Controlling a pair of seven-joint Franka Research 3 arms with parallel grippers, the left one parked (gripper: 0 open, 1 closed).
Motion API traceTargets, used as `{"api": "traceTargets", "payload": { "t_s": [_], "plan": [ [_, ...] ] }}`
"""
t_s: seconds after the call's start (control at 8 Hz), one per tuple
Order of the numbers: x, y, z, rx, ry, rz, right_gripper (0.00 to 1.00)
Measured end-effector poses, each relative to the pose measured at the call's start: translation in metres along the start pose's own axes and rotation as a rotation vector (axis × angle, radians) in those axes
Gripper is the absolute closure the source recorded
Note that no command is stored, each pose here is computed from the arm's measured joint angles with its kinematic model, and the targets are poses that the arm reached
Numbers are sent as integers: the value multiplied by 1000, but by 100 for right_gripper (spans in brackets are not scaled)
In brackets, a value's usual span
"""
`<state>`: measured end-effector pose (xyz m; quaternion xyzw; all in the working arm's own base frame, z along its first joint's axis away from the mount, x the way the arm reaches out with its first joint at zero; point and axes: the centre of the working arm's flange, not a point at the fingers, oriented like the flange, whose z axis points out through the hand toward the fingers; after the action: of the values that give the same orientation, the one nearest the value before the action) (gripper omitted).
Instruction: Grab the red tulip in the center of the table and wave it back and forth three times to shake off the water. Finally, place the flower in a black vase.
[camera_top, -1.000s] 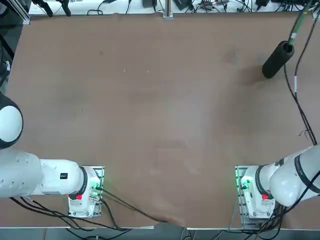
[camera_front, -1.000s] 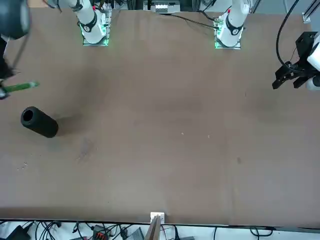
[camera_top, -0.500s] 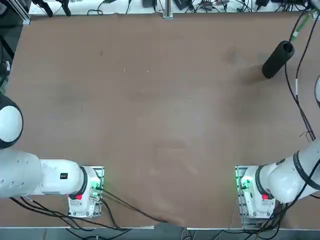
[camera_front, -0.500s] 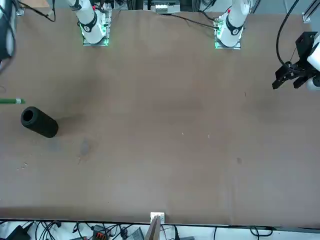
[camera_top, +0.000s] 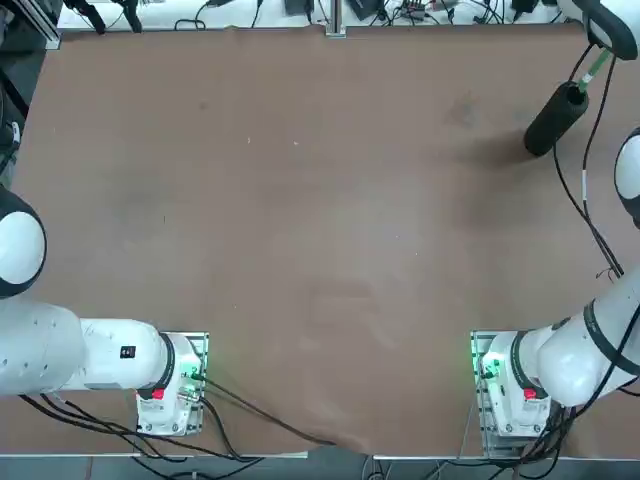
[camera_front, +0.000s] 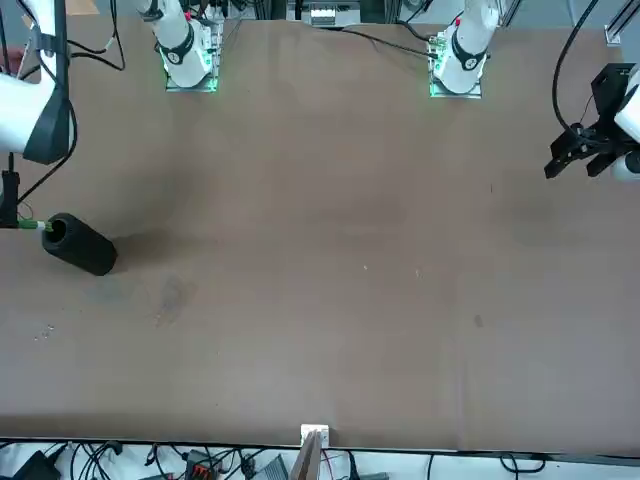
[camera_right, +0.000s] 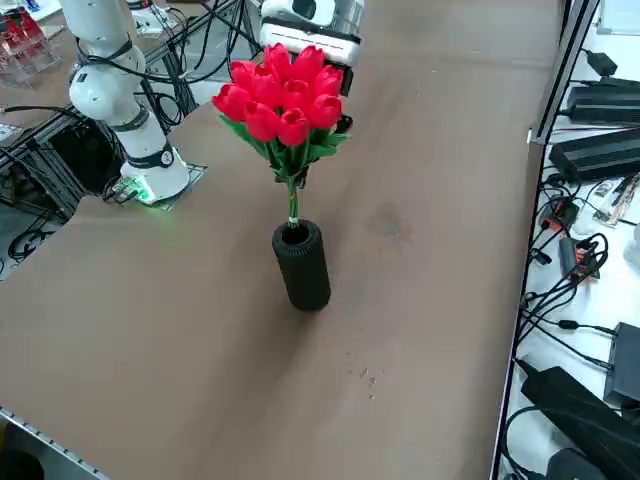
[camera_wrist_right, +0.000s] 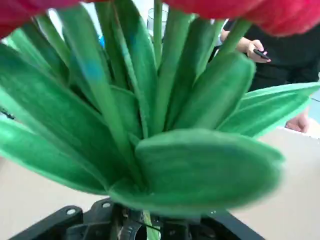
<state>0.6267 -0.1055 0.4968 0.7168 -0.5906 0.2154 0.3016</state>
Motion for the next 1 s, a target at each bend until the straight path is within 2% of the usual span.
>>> {"api": "traceTargets", "payload": {
  "t_s": [0.62, 0.75, 0.88, 1.0],
  "plan": [
    [-41, -4, 34, 21, -2, 40, 89],
    [-49, -5, 37, 20, -4, 53, 83],
    [-57, -7, 32, 24, -2, 65, 67],
    [-62, -8, 25, 28, 0, 65, 46]
  ]
}}
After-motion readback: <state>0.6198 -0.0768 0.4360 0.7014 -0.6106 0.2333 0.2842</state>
